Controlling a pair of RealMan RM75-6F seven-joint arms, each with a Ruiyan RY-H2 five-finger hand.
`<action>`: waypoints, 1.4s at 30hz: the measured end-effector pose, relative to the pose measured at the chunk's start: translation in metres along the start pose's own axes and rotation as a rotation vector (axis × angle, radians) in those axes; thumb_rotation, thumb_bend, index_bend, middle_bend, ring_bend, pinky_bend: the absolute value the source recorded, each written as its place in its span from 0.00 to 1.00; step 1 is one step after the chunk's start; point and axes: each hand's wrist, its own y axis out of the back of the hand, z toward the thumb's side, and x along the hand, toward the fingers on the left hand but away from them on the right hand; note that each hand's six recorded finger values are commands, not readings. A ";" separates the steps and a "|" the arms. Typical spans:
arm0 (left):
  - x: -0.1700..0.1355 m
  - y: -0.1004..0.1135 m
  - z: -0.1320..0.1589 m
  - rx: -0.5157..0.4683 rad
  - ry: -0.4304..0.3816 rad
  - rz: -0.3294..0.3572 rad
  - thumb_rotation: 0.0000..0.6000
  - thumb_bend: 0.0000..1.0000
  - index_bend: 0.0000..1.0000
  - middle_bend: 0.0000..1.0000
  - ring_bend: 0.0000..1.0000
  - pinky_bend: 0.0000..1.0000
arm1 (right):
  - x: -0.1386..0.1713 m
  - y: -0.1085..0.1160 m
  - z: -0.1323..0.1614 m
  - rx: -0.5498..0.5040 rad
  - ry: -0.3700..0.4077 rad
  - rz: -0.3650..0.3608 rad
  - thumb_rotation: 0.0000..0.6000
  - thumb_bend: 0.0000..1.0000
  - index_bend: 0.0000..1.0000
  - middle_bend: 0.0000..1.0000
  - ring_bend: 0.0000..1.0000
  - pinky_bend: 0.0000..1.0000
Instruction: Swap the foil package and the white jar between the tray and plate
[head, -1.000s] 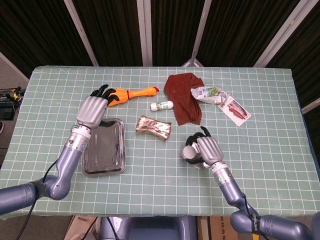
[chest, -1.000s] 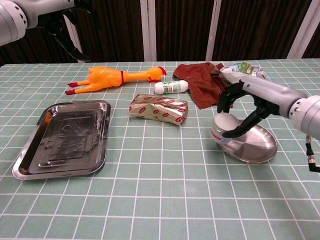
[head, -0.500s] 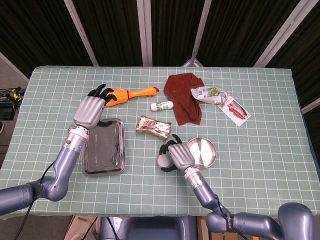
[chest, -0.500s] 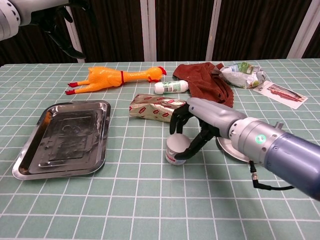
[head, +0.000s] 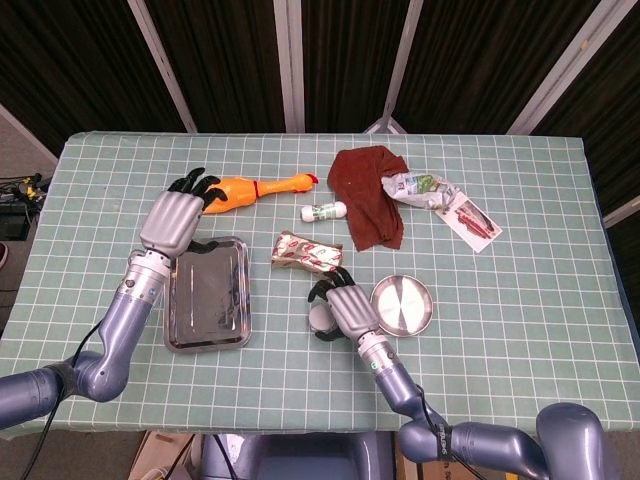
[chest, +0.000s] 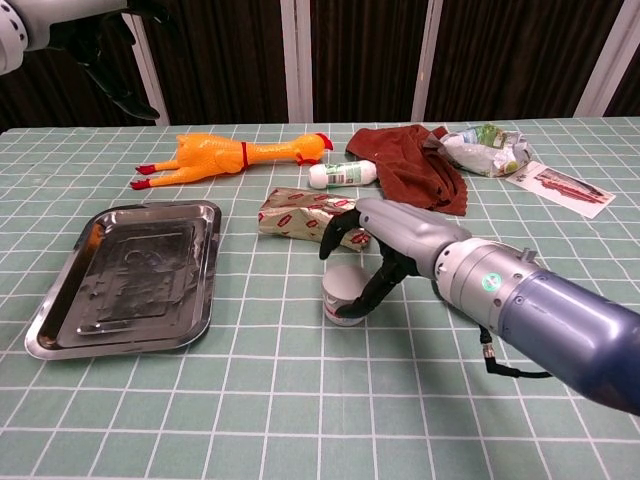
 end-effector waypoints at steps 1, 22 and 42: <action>0.000 -0.001 0.001 0.002 -0.003 -0.001 1.00 0.07 0.33 0.16 0.07 0.19 | 0.001 0.003 0.000 0.004 0.001 -0.006 1.00 0.16 0.32 0.21 0.04 0.00; -0.027 -0.038 0.081 -0.052 -0.160 -0.217 1.00 0.03 0.27 0.15 0.06 0.18 | 0.079 0.128 -0.080 0.271 -0.197 -0.177 1.00 0.11 0.13 0.07 0.00 0.00; -0.044 -0.097 0.122 -0.117 -0.256 -0.394 1.00 0.03 0.27 0.15 0.06 0.18 | 0.131 0.172 -0.143 0.274 -0.312 -0.266 1.00 0.11 0.13 0.07 0.00 0.00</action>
